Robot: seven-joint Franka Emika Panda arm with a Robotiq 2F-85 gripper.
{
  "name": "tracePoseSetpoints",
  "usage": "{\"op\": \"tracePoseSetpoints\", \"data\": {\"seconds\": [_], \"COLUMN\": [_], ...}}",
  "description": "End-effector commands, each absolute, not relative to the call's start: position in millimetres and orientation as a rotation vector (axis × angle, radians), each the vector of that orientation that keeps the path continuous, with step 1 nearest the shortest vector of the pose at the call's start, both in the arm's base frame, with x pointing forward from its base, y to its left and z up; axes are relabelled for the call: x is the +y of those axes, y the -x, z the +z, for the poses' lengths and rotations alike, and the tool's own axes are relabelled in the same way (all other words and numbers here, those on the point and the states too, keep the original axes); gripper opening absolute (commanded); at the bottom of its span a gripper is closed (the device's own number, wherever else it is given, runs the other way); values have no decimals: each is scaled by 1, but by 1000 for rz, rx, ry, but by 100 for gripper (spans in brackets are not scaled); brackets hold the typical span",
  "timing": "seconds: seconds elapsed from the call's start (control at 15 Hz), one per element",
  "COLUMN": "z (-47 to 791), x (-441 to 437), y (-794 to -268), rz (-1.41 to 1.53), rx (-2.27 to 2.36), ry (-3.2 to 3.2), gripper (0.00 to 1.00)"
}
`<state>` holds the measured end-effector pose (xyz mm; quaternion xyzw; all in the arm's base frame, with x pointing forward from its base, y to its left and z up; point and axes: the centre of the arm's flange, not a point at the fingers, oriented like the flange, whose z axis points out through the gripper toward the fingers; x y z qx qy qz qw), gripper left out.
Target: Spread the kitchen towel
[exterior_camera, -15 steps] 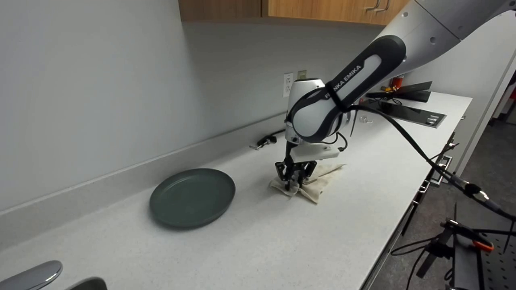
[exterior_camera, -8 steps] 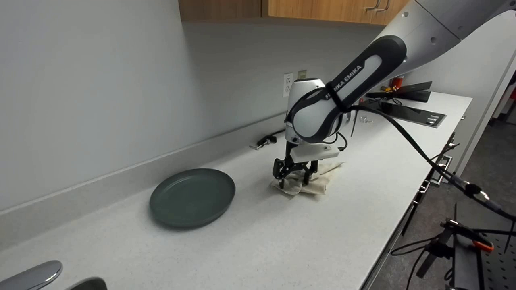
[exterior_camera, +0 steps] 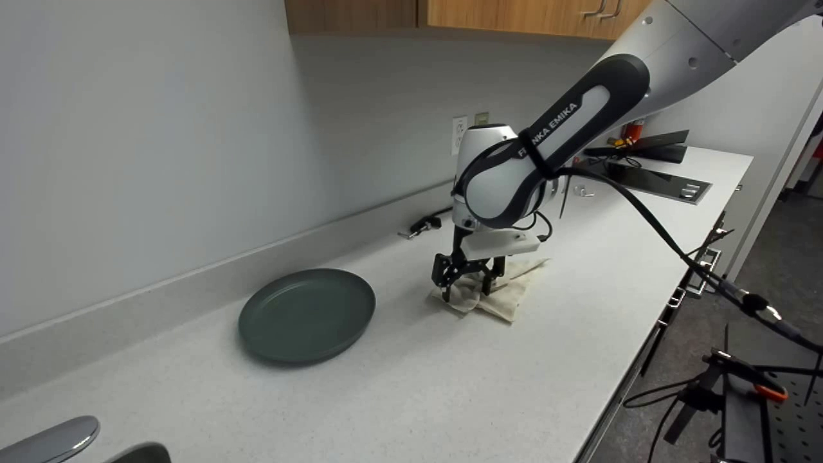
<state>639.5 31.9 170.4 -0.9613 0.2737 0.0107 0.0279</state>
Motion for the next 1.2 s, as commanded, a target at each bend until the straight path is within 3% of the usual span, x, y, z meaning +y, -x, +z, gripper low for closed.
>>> {"op": "tracePoseSetpoints", "data": {"seconds": [0.0, 0.6, 1.13], "z": [168, 167, 198], "x": [36, 37, 10], "y": [-645, -644, -623], "rz": [24, 34, 203], "rx": [835, 843, 670], "ry": [2958, 2967, 3234], "gripper": [70, 0, 1]}}
